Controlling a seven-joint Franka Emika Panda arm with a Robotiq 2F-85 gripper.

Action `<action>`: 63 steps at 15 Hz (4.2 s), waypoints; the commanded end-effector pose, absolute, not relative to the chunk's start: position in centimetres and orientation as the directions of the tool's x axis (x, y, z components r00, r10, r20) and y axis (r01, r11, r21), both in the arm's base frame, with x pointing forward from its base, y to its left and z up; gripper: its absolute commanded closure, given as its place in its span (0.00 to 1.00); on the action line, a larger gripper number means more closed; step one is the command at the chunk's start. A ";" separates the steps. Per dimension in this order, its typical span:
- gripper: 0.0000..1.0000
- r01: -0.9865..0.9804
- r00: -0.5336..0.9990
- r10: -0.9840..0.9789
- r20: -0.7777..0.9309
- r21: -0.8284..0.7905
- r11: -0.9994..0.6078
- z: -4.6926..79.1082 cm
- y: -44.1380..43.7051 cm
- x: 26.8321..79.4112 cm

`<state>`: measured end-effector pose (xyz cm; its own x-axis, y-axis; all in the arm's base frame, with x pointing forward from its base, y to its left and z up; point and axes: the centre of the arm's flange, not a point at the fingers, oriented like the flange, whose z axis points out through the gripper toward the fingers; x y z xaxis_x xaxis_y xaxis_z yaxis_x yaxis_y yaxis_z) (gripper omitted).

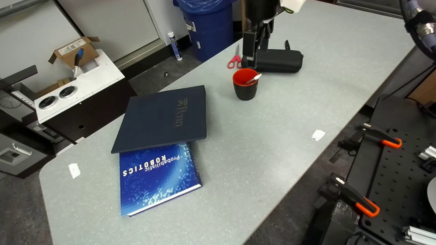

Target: Take the pen out of the mug

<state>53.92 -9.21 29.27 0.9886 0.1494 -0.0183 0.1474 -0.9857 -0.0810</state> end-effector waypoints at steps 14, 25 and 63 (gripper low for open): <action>0.51 0.083 0.977 0.083 -0.196 -0.010 -0.996 22.4 -9.2 58.5; 0.97 0.097 0.981 0.095 -0.169 0.002 -0.995 24.7 -9.4 56.3; 0.00 0.436 0.899 0.435 0.041 -0.016 -0.900 21.4 1.2 52.1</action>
